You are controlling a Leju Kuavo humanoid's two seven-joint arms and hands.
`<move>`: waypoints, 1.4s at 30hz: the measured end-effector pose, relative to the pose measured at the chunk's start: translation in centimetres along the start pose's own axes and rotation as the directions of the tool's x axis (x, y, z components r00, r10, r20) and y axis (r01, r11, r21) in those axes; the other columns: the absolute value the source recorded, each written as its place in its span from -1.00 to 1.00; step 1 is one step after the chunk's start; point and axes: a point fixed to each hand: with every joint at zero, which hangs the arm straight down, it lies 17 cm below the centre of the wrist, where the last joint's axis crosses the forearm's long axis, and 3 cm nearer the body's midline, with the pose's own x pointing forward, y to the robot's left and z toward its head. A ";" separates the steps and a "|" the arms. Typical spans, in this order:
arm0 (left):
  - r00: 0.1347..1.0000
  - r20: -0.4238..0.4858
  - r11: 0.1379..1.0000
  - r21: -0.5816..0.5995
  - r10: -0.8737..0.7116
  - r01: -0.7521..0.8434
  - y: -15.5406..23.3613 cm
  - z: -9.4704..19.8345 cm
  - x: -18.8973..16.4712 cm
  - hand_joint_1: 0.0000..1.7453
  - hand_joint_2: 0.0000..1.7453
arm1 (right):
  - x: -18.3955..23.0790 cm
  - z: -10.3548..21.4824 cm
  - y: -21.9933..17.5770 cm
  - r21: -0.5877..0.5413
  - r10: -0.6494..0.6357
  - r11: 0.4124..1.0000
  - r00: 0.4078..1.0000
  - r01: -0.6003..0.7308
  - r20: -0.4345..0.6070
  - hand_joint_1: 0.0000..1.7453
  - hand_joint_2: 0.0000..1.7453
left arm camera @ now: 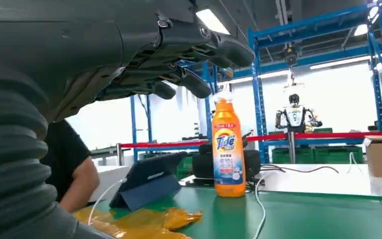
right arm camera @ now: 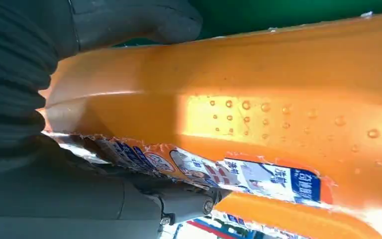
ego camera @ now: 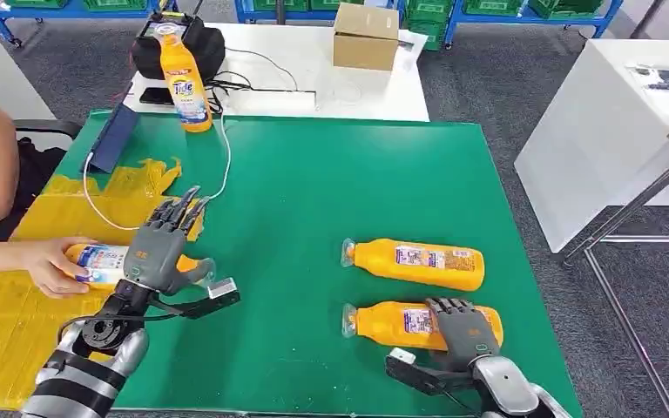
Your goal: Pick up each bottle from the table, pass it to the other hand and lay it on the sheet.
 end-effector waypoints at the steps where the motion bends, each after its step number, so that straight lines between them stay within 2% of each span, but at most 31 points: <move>1: 1.000 0.001 1.000 0.000 0.009 -0.009 0.0 -0.1 0.1 -1.00 1.00 | 0.1 -0.1 -0.1 0.003 -0.010 1.000 1.000 0.010 0.004 1.00 1.00; 3: 0.999 0.014 0.999 -0.010 0.050 -0.050 -0.2 -0.3 0.4 -1.00 1.00 | 0.5 -0.2 -0.1 0.008 -0.046 0.999 0.999 0.046 0.017 1.00 1.00; 5: 0.980 0.033 0.980 -0.054 0.194 -0.192 -0.9 -0.2 1.5 -1.00 1.00 | 1.4 -0.1 -0.4 -0.007 -0.151 0.988 0.987 0.152 0.050 1.00 1.00; 6: 0.946 0.038 0.944 -0.097 0.321 -0.317 -1.6 0.0 2.4 -1.00 -1.00 | 2.1 0.1 -0.8 -0.021 -0.243 0.969 0.966 0.246 0.086 1.00 1.00; 8: 0.839 0.035 0.831 -0.165 0.543 -0.531 -2.3 1.0 4.1 -1.00 -1.00 | 3.4 0.6 -2.2 -0.041 -0.402 0.909 0.900 0.414 0.166 1.00 1.00; 9: 0.766 0.028 0.756 -0.185 0.642 -0.627 -2.3 1.6 4.8 -1.00 -1.00 | 4.3 1.1 -3.2 -0.045 -0.482 0.864 0.849 0.502 0.218 1.00 1.00; 12: 0.515 0.014 0.506 -0.209 0.857 -0.837 -0.9 3.7 6.8 -1.00 -1.00 | 8.9 3.2 -6.5 0.006 -0.662 0.701 0.647 0.713 0.378 1.00 1.00; 14: 0.329 0.016 0.325 -0.213 0.944 -0.922 0.7 5.2 8.0 -1.00 -1.00 | 11.7 4.8 -9.0 0.071 -0.743 0.575 0.484 0.815 0.463 1.00 1.00; 15: 0.249 0.021 0.248 -0.208 0.968 -0.946 1.6 5.8 8.5 -1.00 1.00 | 13.0 5.5 -10.1 0.107 -0.767 0.521 0.409 0.847 0.495 1.00 1.00; 16: 0.163 0.032 0.167 -0.201 0.986 -0.965 2.9 6.3 8.8 -1.00 1.00 | 14.1 6.5 -11.8 0.137 -0.785 0.448 0.316 0.883 0.533 1.00 1.00; 17: 0.095 0.046 0.102 -0.192 0.994 -0.976 4.0 6.7 9.0 -1.00 1.00 | 14.7 7.1 -13.6 0.148 -0.789 0.391 0.247 0.908 0.563 1.00 1.00; 19: 0.003 0.075 0.017 -0.182 0.997 -0.983 5.8 7.2 9.7 -1.00 1.00 | 15.1 7.9 -16.7 0.153 -0.775 0.316 0.162 0.936 0.611 1.00 1.00; 21: -0.061 0.103 -0.041 -0.183 0.993 -0.982 7.3 7.6 10.5 -1.00 1.00 | 15.7 8.8 -18.8 0.160 -0.757 0.268 0.105 0.950 0.645 1.00 1.00; 26: -0.158 0.143 -0.129 -0.195 0.977 -0.972 9.7 8.2 12.0 -1.00 1.00 | 17.6 10.3 -21.4 0.181 -0.726 0.228 0.043 0.957 0.686 1.00 1.00; 31: -0.185 0.163 -0.151 -0.205 0.969 -0.967 10.7 8.4 12.7 -1.00 1.00 | 18.9 11.0 -22.3 0.199 -0.714 0.219 0.018 0.955 0.700 1.00 1.00; 37: -0.219 0.172 -0.173 -0.247 0.960 -0.954 11.7 8.3 14.4 -1.00 1.00 | 23.1 11.8 -22.7 0.250 -0.713 0.269 0.017 0.930 0.701 1.00 1.00; 42: -0.229 0.179 -0.173 -0.283 0.957 -0.944 12.5 7.7 16.0 -1.00 1.00 | 28.3 13.0 -22.0 0.330 -0.707 0.354 0.019 0.875 0.707 1.00 1.00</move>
